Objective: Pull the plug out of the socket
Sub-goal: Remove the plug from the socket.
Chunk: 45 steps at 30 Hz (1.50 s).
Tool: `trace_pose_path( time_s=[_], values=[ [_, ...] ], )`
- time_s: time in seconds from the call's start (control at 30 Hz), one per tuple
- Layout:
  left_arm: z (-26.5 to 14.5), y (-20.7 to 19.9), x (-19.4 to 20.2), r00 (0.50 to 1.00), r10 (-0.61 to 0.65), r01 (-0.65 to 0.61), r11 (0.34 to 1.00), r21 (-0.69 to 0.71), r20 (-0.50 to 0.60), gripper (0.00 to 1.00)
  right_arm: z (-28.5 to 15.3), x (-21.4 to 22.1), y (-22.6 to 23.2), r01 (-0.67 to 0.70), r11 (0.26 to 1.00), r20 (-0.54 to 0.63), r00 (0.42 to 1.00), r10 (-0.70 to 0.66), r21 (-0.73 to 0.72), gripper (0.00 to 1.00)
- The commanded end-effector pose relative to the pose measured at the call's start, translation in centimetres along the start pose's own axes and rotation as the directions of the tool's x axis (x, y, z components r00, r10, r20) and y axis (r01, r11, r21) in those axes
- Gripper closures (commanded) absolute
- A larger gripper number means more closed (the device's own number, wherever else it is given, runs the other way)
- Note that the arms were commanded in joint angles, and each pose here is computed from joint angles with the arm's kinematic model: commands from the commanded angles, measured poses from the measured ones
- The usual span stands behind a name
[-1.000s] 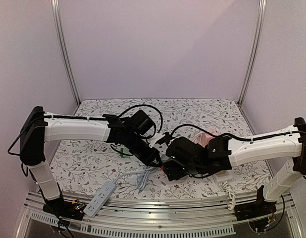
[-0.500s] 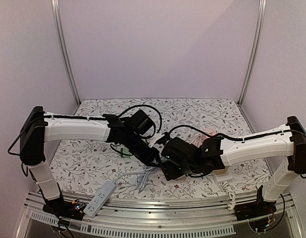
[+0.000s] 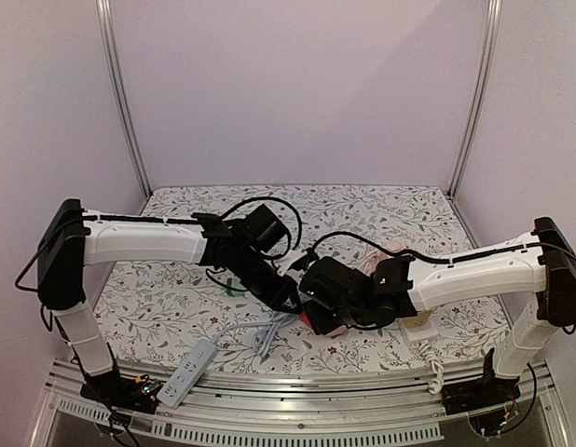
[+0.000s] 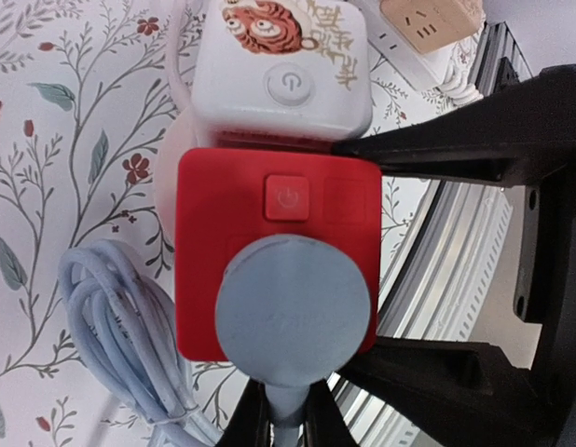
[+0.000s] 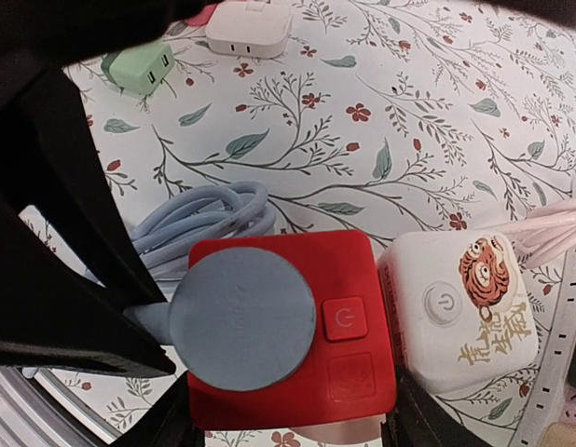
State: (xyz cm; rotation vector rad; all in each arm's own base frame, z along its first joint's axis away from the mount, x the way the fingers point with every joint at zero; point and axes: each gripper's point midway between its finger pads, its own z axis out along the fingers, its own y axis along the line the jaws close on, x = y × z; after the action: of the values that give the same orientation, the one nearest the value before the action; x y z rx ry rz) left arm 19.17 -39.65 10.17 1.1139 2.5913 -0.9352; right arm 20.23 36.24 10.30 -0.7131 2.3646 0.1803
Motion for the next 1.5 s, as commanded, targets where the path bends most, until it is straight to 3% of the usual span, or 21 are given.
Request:
trace_pose_path(
  time_s=[0.0,0.13,0.3,0.67,1.1,1.47],
  values=[
    [-1.5,-2.8,-1.7,0.998,0.029,-0.035,0.994,0.101,0.053,1.0,1.2,-0.2,-0.3,0.015,0.999,0.024,1.0,-0.016,0.029,0.42],
    [-1.5,-2.9,-1.7,0.999,0.023,-0.028,0.993,0.112,0.044,1.0,1.4,0.3,-0.2,0.023,1.0,0.033,0.999,-0.024,0.013,0.5],
    [-1.6,-3.0,-2.2,0.999,0.003,-0.008,0.994,0.109,0.045,1.0,1.6,0.8,0.2,0.061,0.998,0.041,0.997,-0.06,-0.023,0.7],
    [-2.9,-3.6,-4.3,0.995,-0.081,0.07,0.979,0.19,0.05,1.0,2.5,2.7,0.1,0.213,0.976,0.046,0.976,-0.211,-0.043,0.87],
    [-3.7,-3.2,-5.2,0.993,-0.088,0.072,0.979,0.188,0.082,1.0,2.8,2.8,-0.6,0.218,0.976,0.044,0.975,-0.219,0.02,0.86],
    [-2.1,-3.6,-2.1,0.997,0.022,-0.03,0.994,0.108,0.078,1.0,2.0,1.4,-2.2,-0.06,0.998,0.019,0.998,0.06,0.006,0.85]
  ],
)
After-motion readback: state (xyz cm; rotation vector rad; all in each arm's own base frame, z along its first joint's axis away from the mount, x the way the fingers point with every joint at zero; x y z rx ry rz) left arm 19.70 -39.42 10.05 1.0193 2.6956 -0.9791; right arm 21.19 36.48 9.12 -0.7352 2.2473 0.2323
